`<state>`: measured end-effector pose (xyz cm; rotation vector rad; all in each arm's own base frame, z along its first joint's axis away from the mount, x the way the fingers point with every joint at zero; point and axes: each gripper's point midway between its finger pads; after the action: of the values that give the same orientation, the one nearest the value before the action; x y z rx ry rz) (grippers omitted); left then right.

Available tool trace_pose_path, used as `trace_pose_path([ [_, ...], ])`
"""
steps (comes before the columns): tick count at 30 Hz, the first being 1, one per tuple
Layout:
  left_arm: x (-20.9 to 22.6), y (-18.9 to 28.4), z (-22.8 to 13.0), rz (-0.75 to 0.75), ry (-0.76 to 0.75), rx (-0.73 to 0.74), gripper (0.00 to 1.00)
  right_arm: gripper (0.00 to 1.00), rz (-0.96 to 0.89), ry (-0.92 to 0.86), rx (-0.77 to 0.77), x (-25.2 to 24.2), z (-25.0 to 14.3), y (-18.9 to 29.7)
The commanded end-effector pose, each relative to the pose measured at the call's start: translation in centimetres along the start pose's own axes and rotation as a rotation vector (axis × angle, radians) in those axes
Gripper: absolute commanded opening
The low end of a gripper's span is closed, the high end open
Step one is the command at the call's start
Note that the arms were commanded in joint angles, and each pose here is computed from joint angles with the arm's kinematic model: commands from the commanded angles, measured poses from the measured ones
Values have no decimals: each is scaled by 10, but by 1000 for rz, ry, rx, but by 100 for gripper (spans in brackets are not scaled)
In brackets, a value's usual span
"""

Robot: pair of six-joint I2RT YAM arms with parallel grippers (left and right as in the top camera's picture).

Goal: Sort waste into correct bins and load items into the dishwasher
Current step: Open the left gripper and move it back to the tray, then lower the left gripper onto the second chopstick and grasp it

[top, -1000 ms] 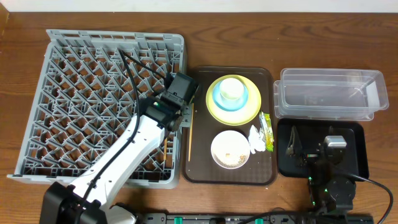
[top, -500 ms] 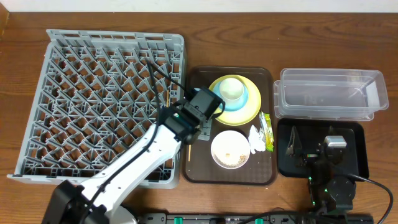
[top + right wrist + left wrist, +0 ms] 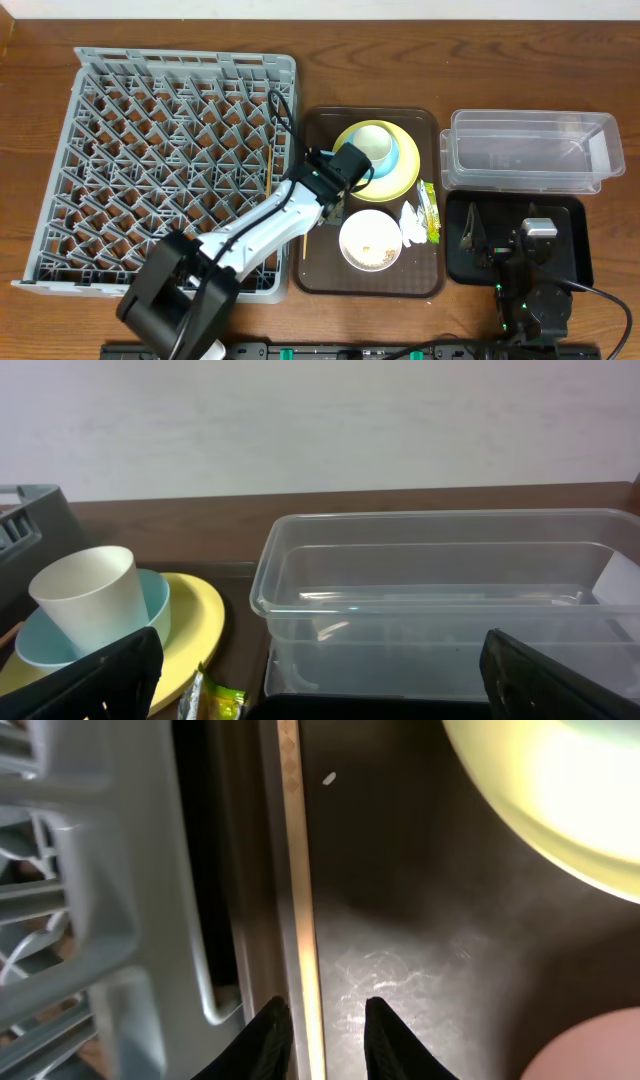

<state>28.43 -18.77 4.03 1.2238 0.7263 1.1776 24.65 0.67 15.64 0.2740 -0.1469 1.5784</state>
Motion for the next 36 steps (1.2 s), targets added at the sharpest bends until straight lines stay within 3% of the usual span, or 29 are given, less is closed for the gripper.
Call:
trace_pose_path([
  [1,2,-7,2,26,8,4,27,99,3,13,5,1,-2,0],
  [31,1,-24,9,55,40,-12,25,99,4,13,5,1,-2,0],
  [36,3,-24,10,65,59,-20,14,99,3,13,5,1,-2,0],
])
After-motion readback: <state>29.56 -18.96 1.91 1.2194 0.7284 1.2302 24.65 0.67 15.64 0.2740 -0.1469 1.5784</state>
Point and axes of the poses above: each gripper's point midway between its finger pads, its own y axis back along the fingers, its own x axis along the line the jaws close on, z = x × y, and after that the axes turned 10 degrees about -y, right-handed
